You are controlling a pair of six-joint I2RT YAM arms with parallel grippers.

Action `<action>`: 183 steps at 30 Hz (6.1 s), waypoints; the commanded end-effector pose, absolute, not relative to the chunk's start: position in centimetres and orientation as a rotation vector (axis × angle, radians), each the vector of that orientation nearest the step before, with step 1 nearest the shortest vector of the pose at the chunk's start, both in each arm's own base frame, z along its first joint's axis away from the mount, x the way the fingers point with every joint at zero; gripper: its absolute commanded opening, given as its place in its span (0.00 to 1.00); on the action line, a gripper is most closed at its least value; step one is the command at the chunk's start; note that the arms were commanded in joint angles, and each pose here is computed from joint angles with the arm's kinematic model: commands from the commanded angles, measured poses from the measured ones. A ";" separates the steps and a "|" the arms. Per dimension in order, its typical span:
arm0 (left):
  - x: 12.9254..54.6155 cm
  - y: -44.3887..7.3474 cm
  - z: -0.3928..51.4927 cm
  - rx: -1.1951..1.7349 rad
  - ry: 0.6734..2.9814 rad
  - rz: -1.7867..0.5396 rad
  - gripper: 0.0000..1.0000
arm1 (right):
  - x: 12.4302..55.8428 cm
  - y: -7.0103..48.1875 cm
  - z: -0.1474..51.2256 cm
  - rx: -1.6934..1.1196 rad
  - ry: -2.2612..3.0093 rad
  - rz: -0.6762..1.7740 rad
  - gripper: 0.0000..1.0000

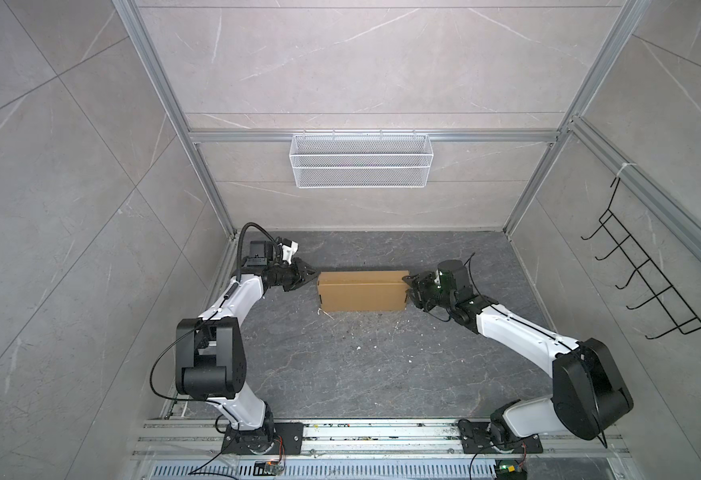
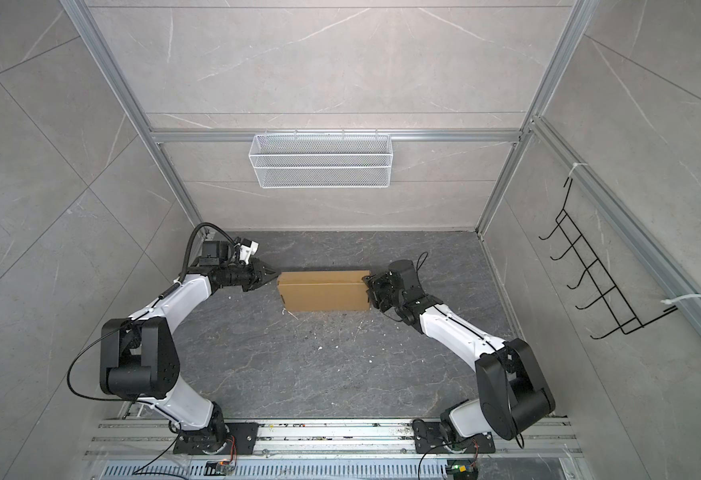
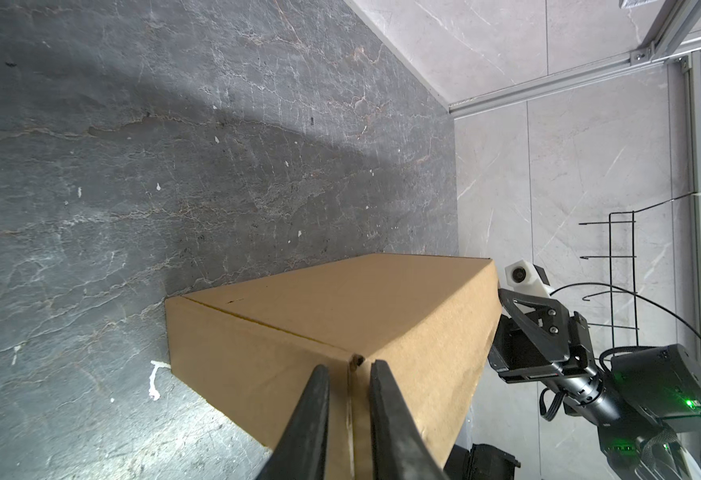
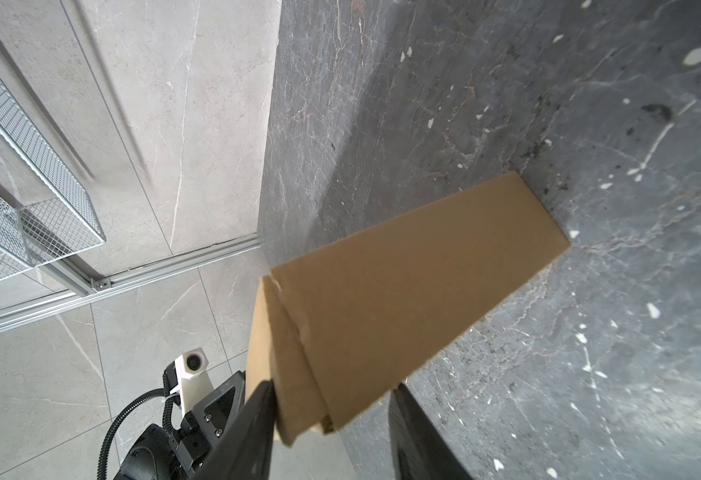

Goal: Fold the paper box

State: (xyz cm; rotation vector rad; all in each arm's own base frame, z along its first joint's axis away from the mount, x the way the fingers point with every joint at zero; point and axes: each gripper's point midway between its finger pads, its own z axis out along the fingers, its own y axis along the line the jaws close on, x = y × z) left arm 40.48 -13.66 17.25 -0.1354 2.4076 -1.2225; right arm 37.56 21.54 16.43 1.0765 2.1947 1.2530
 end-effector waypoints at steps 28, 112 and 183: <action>37.5 -13.8 16.5 -0.208 2.426 -1.283 0.35 | 35.7 21.4 11.8 1.135 2.359 1.090 0.46; 36.2 -14.3 15.5 -0.086 2.496 -1.082 0.38 | 36.9 22.2 17.7 0.561 2.409 1.099 0.61; 29.7 -13.1 14.3 -0.166 2.511 -1.015 0.33 | 31.6 18.8 13.5 0.045 2.591 0.875 0.38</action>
